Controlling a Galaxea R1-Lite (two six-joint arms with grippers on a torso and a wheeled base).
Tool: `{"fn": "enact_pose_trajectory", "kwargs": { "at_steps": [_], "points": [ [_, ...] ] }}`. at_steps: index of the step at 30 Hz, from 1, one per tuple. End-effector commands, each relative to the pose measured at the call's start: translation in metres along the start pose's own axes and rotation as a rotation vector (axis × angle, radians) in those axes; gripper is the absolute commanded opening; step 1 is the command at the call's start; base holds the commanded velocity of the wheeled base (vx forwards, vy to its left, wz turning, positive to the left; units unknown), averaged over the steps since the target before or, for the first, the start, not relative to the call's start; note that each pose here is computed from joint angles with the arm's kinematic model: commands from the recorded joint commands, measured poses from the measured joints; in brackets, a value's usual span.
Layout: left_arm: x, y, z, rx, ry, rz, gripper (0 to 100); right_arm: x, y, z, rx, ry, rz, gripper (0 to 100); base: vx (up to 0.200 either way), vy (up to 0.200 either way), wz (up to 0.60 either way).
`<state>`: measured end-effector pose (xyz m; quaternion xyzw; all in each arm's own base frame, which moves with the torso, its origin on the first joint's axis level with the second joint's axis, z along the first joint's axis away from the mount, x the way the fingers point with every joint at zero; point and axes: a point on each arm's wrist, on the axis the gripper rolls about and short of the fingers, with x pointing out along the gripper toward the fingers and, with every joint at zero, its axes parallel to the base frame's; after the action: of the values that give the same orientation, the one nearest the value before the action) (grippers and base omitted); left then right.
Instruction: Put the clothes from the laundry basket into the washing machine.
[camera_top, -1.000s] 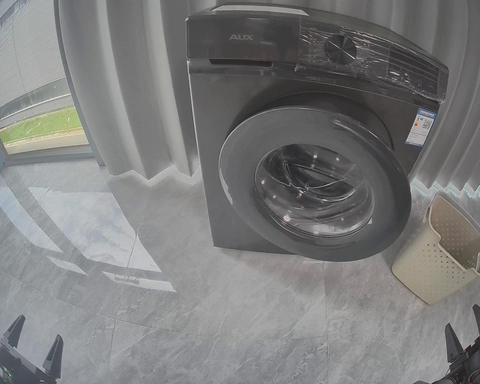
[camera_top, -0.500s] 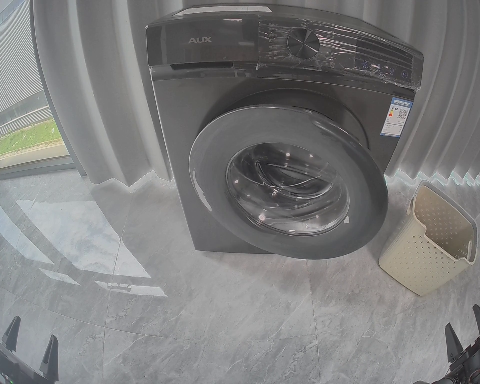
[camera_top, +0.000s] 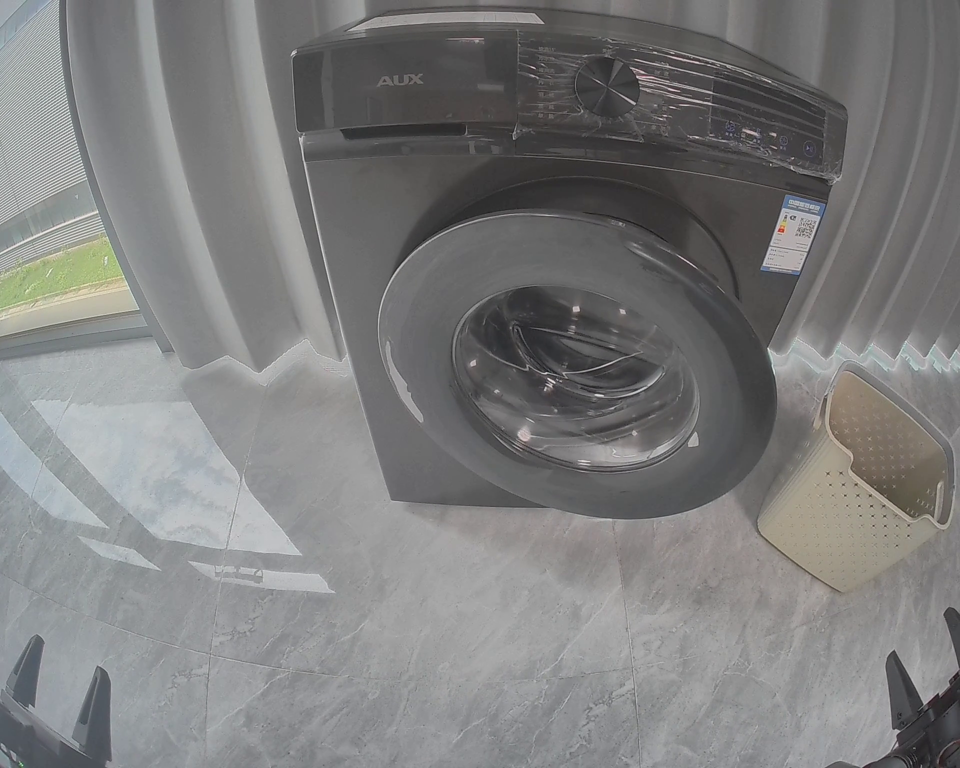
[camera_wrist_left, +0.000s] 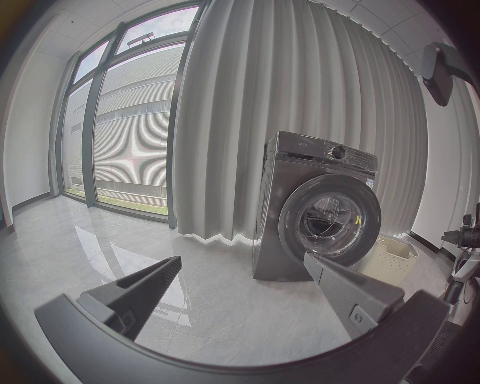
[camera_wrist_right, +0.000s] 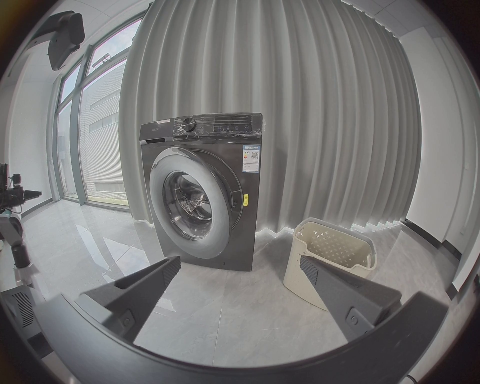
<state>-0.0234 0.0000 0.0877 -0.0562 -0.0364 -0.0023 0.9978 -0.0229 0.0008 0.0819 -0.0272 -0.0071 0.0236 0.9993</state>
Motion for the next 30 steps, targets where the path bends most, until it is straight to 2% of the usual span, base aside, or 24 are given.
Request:
{"fn": "enact_pose_trajectory", "kwargs": {
  "at_steps": [1,13,14,15,16,17,18,19,21,22,23,24,25,26,27,28,29,30],
  "points": [
    [0.000,0.001,-0.005,-0.001,0.004,0.001,100,0.000,0.000,-0.005,-0.001,-0.001,0.006,100,0.000,0.000,0.00],
    [0.000,0.001,-0.005,-0.001,0.005,0.001,100,0.000,0.000,-0.004,-0.004,-0.007,0.001,100,0.000,0.000,0.00],
    [0.000,0.001,-0.005,-0.001,0.005,0.001,100,-0.003,-0.001,0.013,-0.004,-0.109,-0.006,100,0.000,0.000,0.00],
    [0.000,0.001,-0.005,-0.004,0.005,0.003,100,-0.016,-0.002,0.048,-0.003,-0.297,-0.023,100,0.000,0.000,0.00],
    [0.000,0.001,-0.005,-0.002,0.005,0.003,100,-0.031,-0.003,0.082,0.020,-0.452,-0.050,100,0.000,0.000,0.00],
    [0.000,0.001,-0.005,0.001,0.006,0.000,100,-0.037,-0.003,0.102,0.034,-0.491,-0.060,100,0.000,0.000,0.00],
    [0.000,0.001,-0.005,0.001,0.006,0.000,100,-0.038,-0.003,0.112,0.042,-0.489,-0.058,100,0.000,0.000,0.00],
    [0.000,0.001,-0.005,0.001,0.007,0.001,100,-0.031,-0.003,0.118,0.047,-0.409,0.009,100,0.000,0.000,0.00],
    [0.000,0.001,-0.005,-0.001,0.005,0.001,100,-0.019,0.001,0.105,0.043,-0.235,0.217,100,0.000,0.000,0.00],
    [0.000,0.001,-0.005,-0.001,0.005,0.001,100,-0.018,0.002,0.105,0.045,-0.224,0.231,100,0.000,0.000,0.00],
    [0.000,0.001,-0.005,-0.001,0.005,0.001,100,-0.002,0.004,0.098,0.090,-0.064,0.373,100,0.000,0.000,0.00],
    [0.000,0.001,-0.005,0.001,0.005,0.001,100,0.008,0.005,0.097,0.136,0.010,0.434,100,0.000,0.000,0.00],
    [0.000,0.001,-0.005,0.001,0.005,0.001,100,0.012,0.005,0.096,0.156,0.036,0.458,100,0.000,0.000,0.00],
    [0.000,0.001,-0.005,0.002,0.006,0.000,100,0.024,0.005,0.099,0.216,0.098,0.532,100,0.000,0.000,0.00],
    [0.000,0.001,-0.005,0.002,0.006,0.000,100,0.035,0.006,0.101,0.247,0.140,0.595,100,0.000,0.000,0.00],
    [0.000,0.001,-0.005,0.002,0.007,0.000,100,0.048,0.006,0.105,0.256,0.166,0.642,100,0.000,0.000,0.00],
    [0.000,0.001,-0.005,0.004,0.007,0.000,100,0.051,0.006,0.106,0.258,0.172,0.652,100,0.000,0.000,0.00],
    [0.000,0.001,-0.005,0.005,0.007,-0.002,100,0.070,0.006,0.109,0.260,0.196,0.679,100,0.000,0.000,0.00]
  ]
}}
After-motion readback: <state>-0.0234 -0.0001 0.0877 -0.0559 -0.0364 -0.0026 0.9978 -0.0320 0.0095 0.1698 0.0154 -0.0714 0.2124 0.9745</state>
